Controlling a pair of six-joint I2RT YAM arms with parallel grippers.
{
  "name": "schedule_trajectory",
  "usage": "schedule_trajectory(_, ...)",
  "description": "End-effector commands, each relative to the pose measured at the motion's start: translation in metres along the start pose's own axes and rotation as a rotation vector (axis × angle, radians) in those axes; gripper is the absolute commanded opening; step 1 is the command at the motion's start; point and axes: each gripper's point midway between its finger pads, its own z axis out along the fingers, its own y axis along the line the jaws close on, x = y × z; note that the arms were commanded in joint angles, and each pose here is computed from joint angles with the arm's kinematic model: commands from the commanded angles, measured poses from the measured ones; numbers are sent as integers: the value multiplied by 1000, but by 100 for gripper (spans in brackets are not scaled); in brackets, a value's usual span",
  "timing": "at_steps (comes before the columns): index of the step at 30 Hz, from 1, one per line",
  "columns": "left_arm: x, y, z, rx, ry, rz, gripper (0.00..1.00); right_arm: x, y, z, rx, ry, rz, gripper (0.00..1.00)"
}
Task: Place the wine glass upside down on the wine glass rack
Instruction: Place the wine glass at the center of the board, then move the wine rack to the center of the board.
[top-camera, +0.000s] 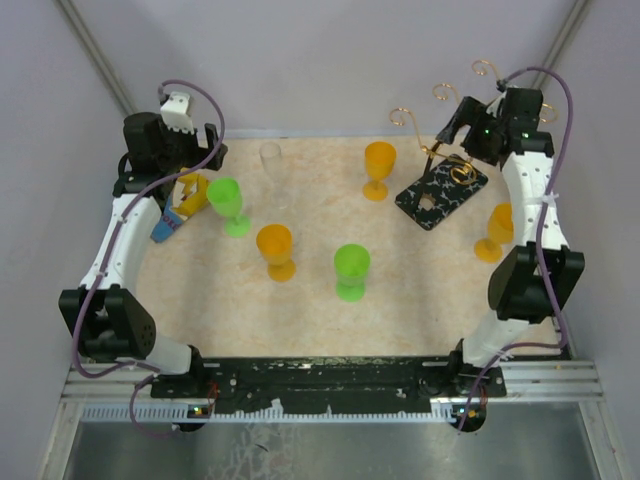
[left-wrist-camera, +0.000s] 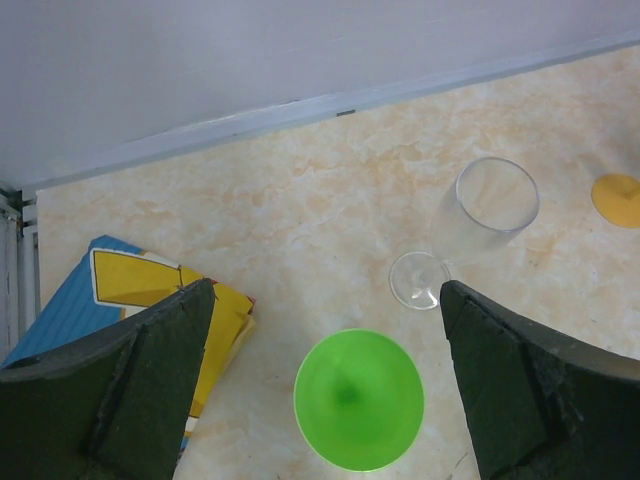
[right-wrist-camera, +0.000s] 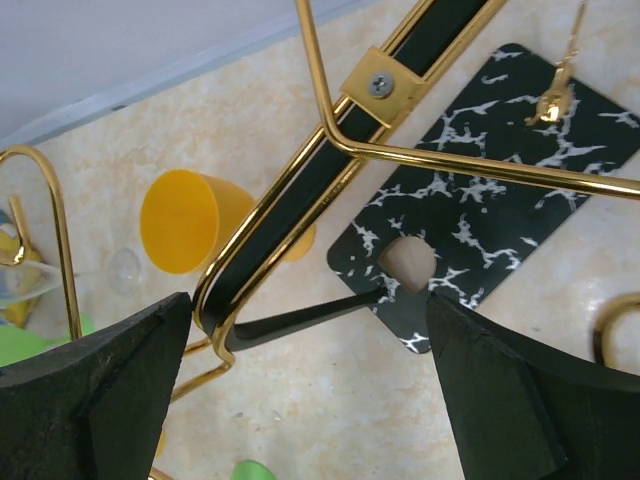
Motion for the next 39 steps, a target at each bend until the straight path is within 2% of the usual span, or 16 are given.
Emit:
schedule_trajectory(1, -15, 5, -4, -19, -40, 22, 100, -24, 20, 10, -69, -69, -15, 99)
schedule_trajectory(13, -11, 5, 3, -12, -22, 15, 100, -16, 51, 31, -141, -37, -52, 99)
schedule_trajectory(29, -5, -2, 7, 29, -11, 2, 100, 21, 67, -3, -209, 87, -81, 99)
schedule_trajectory(39, -2, -7, 3, 44, -5, -11, 100, 39, 82, -39, -274, 99, -69, 99)
